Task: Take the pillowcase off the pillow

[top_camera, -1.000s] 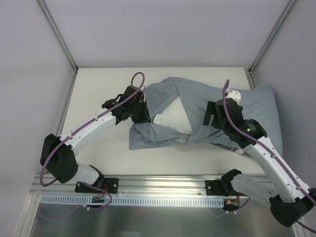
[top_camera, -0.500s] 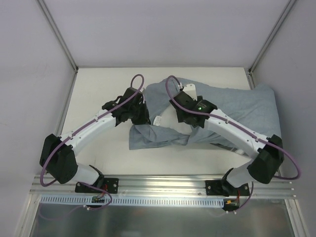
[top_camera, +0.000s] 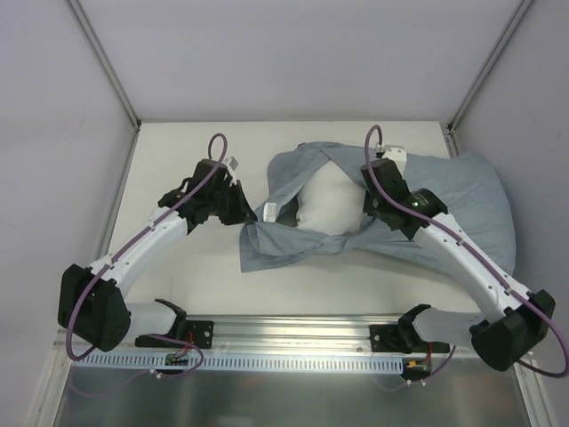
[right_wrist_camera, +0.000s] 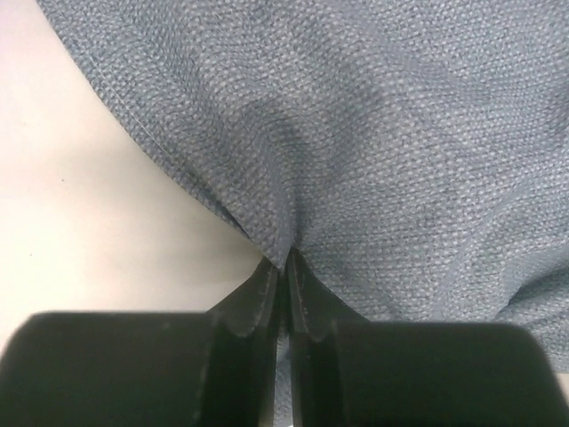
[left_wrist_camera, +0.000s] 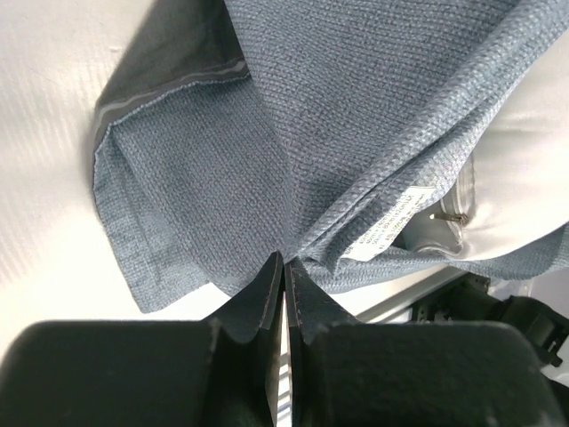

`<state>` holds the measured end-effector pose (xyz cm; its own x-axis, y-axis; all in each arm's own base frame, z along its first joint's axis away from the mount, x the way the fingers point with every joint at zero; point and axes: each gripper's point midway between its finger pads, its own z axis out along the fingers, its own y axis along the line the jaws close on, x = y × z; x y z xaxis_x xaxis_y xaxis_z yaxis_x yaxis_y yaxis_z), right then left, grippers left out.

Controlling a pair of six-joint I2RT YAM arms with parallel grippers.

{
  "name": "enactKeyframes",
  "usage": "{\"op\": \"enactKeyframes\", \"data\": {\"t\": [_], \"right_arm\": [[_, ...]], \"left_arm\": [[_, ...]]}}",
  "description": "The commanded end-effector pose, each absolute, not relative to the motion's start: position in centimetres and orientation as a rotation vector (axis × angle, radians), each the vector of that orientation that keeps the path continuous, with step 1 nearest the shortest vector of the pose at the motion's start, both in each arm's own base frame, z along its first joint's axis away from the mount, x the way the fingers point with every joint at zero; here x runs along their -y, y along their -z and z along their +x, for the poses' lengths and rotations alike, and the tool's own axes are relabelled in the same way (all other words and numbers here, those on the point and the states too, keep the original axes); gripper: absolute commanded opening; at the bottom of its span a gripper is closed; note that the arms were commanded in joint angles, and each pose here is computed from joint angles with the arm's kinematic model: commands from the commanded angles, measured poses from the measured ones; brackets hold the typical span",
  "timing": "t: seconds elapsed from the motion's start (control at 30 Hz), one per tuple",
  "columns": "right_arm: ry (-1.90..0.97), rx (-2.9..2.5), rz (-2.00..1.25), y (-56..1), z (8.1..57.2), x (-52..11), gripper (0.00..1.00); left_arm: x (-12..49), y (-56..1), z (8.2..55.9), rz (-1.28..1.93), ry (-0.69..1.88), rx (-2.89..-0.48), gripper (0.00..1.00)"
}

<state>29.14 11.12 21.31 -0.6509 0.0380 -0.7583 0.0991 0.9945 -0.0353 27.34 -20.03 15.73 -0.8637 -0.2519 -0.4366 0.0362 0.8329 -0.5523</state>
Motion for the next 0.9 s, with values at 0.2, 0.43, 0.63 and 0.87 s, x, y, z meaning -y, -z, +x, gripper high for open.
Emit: {"op": "enactKeyframes", "data": {"t": [0.2,0.43,0.63,0.87], "right_arm": [[0.108,-2.227,0.186,-22.0,25.2,-6.3,0.18],[0.127,-2.266,0.199,-22.6,24.9,-6.2,0.34],[-0.024,-2.164,-0.046,-26.6,25.3,-14.7,0.7],[0.008,-2.236,-0.302,-23.4,26.3,-24.4,0.89]], "left_arm": [[19.4,-10.7,27.9,-0.235,0.7,-2.624,0.0],[22.4,-7.5,26.4,-0.165,0.712,-2.721,0.0],[23.1,-8.7,26.8,-0.155,0.742,-2.685,0.0],[22.8,-10.7,26.3,-0.163,0.781,-2.622,0.0]]}}
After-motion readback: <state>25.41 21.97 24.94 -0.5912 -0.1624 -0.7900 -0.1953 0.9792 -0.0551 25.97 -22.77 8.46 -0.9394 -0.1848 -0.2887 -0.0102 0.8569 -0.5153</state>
